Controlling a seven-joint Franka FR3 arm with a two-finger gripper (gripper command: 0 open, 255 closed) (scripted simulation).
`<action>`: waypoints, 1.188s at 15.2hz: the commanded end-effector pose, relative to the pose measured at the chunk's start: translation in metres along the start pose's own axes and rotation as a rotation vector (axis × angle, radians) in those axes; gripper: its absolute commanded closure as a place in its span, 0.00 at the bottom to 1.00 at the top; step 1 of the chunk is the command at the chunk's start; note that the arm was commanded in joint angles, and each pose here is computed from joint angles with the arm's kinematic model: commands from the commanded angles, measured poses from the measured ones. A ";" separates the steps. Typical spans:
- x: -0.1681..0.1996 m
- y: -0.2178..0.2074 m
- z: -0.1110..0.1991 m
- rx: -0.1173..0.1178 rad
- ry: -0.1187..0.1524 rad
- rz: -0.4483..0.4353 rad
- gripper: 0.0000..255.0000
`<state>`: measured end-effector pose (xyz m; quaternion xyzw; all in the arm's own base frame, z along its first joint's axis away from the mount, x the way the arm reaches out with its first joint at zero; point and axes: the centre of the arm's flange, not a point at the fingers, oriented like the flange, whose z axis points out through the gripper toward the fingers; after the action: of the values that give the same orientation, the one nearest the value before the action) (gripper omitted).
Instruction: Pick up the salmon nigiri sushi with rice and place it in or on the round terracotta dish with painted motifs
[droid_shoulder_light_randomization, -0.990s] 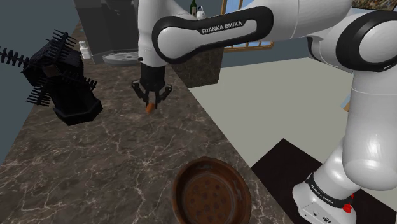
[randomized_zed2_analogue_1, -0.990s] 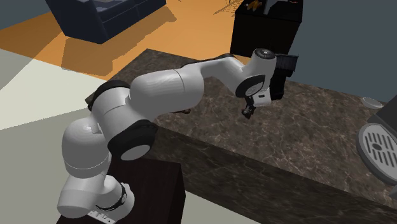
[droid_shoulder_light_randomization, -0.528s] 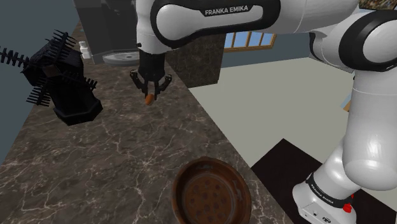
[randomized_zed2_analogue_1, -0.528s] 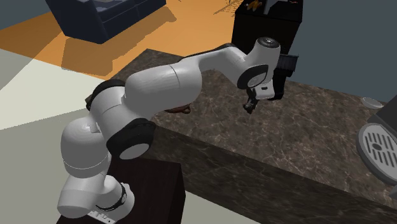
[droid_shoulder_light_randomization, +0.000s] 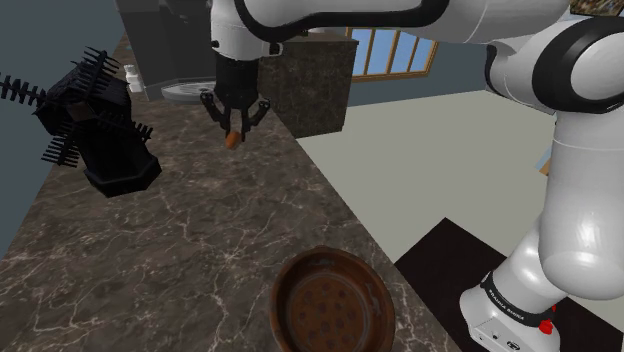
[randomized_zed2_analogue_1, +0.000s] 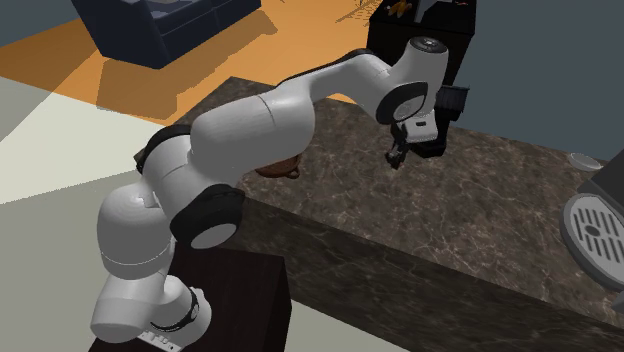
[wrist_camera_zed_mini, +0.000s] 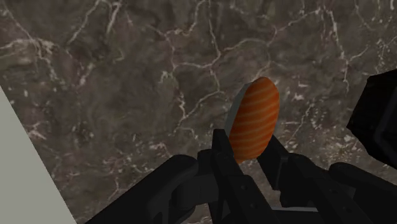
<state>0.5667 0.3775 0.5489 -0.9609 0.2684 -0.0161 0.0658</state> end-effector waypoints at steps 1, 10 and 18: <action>0.000 -0.002 -0.010 0.000 0.000 0.000 1.00; -0.084 0.035 -0.026 0.000 0.000 0.000 1.00; -0.180 0.079 -0.033 0.000 0.000 0.000 1.00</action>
<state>0.3834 0.3993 0.5699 -0.9611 0.2679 -0.0161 0.0657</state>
